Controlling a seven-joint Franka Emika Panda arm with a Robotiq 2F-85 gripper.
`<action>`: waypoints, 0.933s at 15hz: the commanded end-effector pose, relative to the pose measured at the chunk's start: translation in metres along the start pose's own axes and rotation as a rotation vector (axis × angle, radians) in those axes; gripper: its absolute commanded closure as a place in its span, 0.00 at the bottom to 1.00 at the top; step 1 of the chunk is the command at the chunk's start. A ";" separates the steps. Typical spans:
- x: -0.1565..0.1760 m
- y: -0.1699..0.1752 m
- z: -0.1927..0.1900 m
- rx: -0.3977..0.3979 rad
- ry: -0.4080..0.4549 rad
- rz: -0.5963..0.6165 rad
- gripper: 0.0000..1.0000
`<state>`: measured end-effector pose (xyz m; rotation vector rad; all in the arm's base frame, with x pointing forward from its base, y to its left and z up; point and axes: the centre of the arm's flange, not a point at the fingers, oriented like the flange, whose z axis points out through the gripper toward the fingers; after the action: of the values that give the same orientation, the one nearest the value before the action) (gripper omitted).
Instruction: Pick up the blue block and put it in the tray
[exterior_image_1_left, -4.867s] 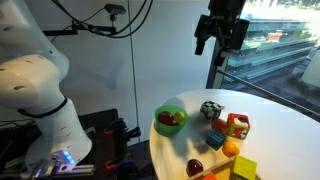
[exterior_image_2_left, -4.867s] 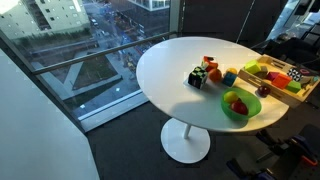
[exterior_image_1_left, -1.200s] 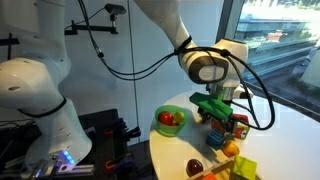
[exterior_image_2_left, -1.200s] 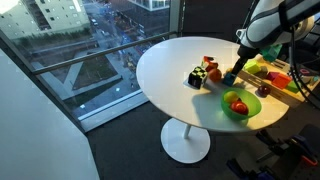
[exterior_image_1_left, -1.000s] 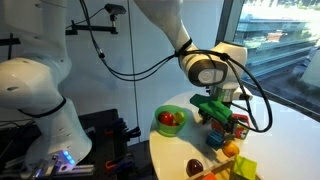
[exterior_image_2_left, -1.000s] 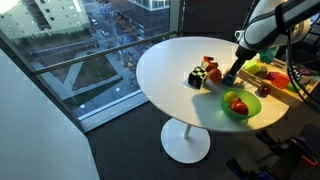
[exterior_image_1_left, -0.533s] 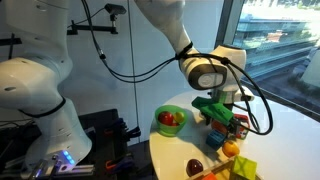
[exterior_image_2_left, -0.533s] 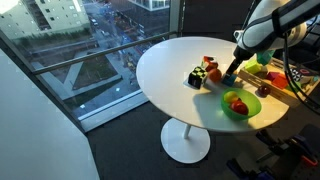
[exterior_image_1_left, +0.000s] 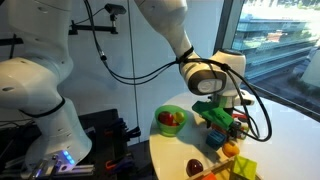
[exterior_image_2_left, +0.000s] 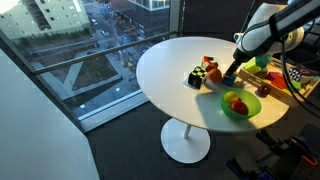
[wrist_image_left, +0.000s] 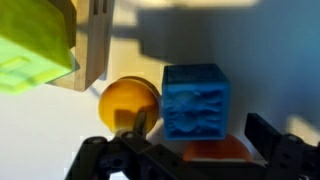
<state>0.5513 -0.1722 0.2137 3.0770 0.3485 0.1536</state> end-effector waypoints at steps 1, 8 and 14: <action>0.001 0.008 0.008 0.015 0.015 0.007 0.00; -0.003 0.007 0.015 0.049 0.005 0.020 0.00; -0.002 0.012 0.009 0.035 0.002 0.051 0.51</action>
<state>0.5467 -0.1765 0.1960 3.1191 0.3058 0.1362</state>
